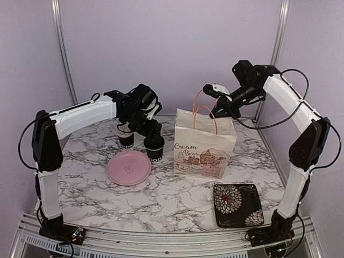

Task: Pack the takeout coffee

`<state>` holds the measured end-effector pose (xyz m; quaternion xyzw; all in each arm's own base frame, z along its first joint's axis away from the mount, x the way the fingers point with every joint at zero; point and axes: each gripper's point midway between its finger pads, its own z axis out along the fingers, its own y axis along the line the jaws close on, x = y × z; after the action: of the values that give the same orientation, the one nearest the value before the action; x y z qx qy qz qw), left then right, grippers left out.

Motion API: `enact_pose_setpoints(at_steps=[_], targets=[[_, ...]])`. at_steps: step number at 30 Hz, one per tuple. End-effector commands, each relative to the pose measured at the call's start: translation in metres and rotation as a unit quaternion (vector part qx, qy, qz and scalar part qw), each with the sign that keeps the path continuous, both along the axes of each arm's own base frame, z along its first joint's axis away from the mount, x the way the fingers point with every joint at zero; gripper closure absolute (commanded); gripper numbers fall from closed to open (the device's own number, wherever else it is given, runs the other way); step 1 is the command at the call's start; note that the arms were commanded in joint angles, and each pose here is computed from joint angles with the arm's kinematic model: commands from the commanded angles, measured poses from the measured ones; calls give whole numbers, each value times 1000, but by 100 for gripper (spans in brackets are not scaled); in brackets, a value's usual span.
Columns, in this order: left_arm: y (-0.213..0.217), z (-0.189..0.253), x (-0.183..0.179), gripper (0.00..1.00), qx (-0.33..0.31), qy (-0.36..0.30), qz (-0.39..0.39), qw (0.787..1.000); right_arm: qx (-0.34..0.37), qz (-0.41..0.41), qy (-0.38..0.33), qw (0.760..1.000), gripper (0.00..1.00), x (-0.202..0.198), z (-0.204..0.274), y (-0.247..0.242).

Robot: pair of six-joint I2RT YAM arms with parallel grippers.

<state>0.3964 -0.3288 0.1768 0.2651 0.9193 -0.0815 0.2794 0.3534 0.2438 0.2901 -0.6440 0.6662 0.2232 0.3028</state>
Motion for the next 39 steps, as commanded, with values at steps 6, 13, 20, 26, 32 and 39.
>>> enact_pose_setpoints(at_steps=[6, 13, 20, 26, 32, 39], targets=[[-9, -17, 5, 21, 4, 33, -6, 999, 18, 4, -5, 1000, 100, 0, 10, 4], [-8, -33, 10, 21, 25, 41, 0, 999, 13, 5, 0, 1000, 100, -2, 6, 3], [-10, -44, 8, 24, 30, 55, -5, 998, 13, 7, 6, 1000, 100, -4, 3, 3], [-10, -52, 5, 25, 34, 67, -9, 997, 12, 7, 10, 1000, 100, -6, 1, 3], [-9, -49, 7, 16, 44, 55, -8, 997, 15, 9, 13, 1000, 100, -8, 2, 3], [-9, -49, 8, 22, 45, 54, -10, 997, 15, 9, 16, 1000, 99, -9, 0, 3]])
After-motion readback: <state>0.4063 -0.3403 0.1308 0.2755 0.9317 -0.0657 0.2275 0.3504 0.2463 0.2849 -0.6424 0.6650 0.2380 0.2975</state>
